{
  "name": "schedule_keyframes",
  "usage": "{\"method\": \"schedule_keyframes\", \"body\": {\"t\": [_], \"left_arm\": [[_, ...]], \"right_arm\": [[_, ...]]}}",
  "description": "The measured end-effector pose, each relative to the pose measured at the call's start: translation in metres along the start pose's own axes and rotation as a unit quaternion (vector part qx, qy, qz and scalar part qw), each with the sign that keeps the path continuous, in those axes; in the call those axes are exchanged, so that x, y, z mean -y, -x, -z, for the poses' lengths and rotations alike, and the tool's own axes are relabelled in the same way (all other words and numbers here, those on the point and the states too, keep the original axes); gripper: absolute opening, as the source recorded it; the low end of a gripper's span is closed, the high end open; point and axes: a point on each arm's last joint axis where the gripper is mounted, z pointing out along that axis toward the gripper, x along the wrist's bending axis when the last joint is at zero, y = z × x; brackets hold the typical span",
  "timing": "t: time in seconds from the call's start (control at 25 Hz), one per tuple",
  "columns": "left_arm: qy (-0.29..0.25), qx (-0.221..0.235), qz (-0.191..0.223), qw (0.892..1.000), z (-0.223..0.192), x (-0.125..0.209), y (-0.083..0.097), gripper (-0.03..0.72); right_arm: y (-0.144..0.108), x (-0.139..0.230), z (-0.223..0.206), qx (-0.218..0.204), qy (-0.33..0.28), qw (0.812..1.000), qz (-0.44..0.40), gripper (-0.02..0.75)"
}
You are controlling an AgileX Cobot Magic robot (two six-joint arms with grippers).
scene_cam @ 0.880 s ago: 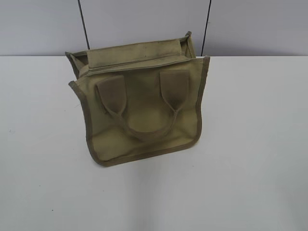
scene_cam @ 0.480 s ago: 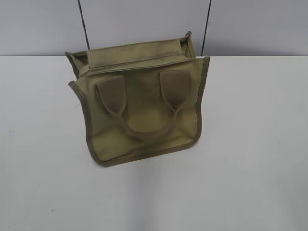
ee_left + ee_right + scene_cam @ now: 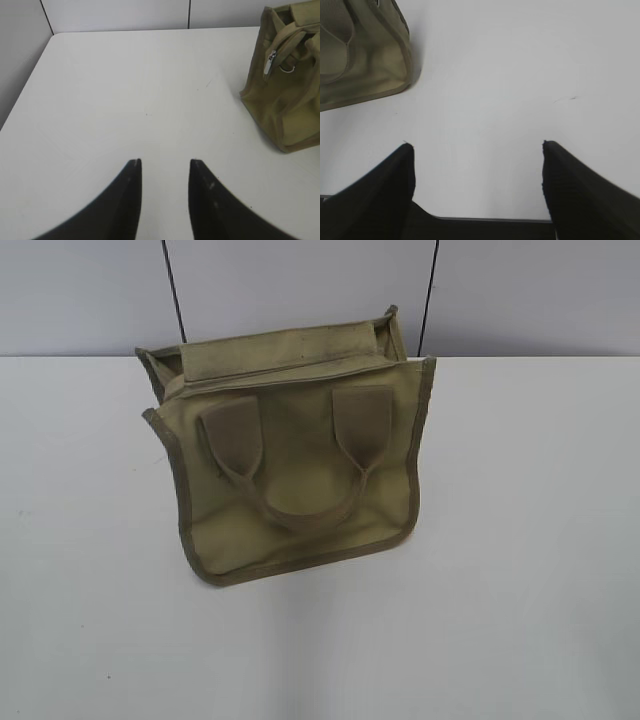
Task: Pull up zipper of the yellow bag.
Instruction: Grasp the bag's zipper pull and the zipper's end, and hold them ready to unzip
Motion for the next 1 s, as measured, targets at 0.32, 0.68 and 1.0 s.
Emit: {"method": "schedule_keyframes", "body": {"t": [0.32, 0.68, 1.0], "left_arm": [[0.002, 0.010, 0.006, 1.000, 0.000, 0.000, 0.002, 0.244], [0.096, 0.023, 0.028, 0.995, -0.007, -0.046, 0.001, 0.511], [0.170, -0.014, 0.058, 0.984, -0.086, -0.052, -0.011, 0.420]], "right_arm": [[0.000, 0.000, 0.000, 0.000, 0.000, 1.000, 0.000, 0.577], [0.000, 0.000, 0.000, -0.001, 0.000, 1.000, -0.001, 0.577], [0.000, 0.000, 0.000, -0.001, 0.001, 1.000, -0.001, 0.577]]}}
